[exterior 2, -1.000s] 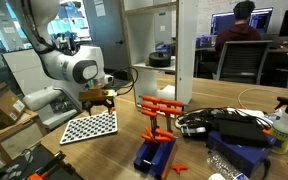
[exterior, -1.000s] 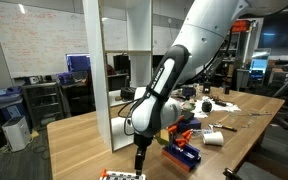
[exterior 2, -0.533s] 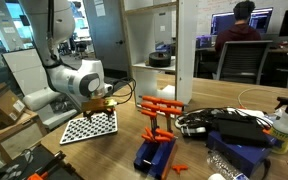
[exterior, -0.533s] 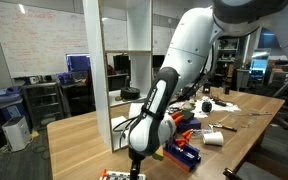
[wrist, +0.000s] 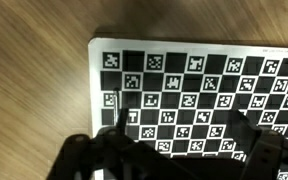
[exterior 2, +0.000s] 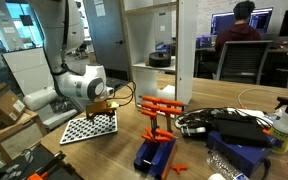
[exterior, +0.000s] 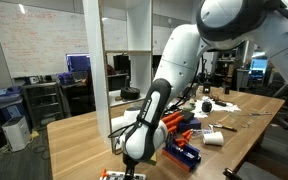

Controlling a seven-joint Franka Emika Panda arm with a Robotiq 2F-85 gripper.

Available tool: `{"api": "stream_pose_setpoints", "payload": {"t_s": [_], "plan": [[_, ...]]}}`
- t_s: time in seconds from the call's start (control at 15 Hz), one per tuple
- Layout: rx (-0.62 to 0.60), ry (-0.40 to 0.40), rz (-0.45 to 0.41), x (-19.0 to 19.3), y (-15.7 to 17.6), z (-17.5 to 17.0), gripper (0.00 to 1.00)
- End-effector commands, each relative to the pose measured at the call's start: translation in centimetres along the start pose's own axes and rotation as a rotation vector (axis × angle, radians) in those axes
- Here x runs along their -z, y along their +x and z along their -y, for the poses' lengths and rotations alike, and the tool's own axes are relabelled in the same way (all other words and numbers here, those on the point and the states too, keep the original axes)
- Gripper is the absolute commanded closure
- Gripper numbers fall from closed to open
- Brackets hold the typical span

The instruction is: Pick the orange and silver object and put it on the masking tape in the cabinet

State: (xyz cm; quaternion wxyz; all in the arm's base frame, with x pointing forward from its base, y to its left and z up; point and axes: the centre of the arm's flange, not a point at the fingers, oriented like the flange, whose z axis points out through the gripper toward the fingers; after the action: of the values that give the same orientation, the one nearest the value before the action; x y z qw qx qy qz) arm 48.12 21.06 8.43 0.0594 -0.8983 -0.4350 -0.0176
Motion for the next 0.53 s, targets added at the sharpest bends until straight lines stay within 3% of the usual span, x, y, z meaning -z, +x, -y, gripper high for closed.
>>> {"api": "stream_pose_setpoints", "payload": {"t_s": [0.0, 0.47], "plan": [[-0.001, -0.012, -0.021, -1.4, 1.9, -1.2, 0.0], [-0.015, -0.018, -0.012, -3.4, 1.4, -4.1, 0.0]]}}
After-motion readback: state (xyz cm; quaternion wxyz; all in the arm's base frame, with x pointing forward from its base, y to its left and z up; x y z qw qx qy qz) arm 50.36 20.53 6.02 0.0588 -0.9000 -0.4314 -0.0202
